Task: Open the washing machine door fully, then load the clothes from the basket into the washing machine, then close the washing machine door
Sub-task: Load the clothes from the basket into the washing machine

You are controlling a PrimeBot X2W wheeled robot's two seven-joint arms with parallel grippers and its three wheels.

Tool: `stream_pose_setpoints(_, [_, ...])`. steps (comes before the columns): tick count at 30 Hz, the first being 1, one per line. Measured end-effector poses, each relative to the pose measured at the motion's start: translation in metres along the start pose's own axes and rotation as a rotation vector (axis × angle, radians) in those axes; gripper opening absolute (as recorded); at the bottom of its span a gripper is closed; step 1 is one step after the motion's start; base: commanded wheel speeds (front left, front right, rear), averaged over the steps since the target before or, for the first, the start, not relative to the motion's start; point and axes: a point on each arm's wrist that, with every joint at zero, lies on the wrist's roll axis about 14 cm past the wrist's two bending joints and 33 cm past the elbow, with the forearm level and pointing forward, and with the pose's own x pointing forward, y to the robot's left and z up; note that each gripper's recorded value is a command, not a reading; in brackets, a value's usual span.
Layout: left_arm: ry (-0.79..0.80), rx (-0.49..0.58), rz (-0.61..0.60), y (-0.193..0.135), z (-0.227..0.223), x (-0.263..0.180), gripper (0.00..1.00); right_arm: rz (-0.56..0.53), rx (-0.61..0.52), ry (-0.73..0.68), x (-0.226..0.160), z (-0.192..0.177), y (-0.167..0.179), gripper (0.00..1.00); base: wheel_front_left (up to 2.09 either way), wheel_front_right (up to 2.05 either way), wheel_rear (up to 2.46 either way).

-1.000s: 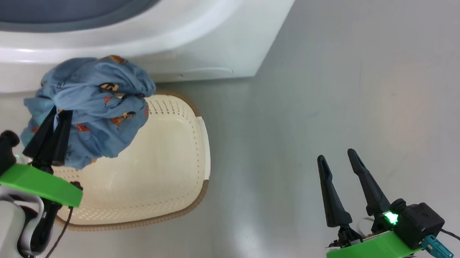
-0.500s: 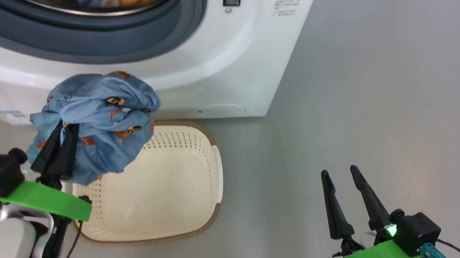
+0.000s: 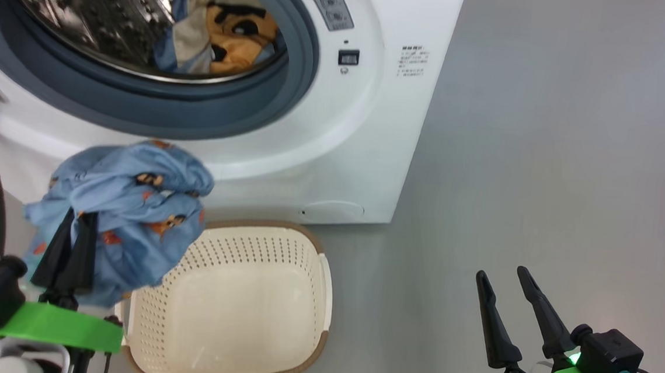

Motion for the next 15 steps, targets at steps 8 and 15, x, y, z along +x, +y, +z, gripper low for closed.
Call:
stream_pose_setpoints(8, [-0.051, 0.033, 0.056, 0.008, 0.022, -0.027, 0.0, 0.012, -0.021, -0.054, -0.015, 0.02, 0.006, 1.0, 0.0, 0.0, 0.0])
stream_pose_setpoints(15, [-0.091, 0.054, 0.086, 0.006, 0.035, -0.044, 0.0, 0.0, -0.042, -0.126, -0.026, 0.045, 0.005, 1.0, 0.0, 0.0, 0.0])
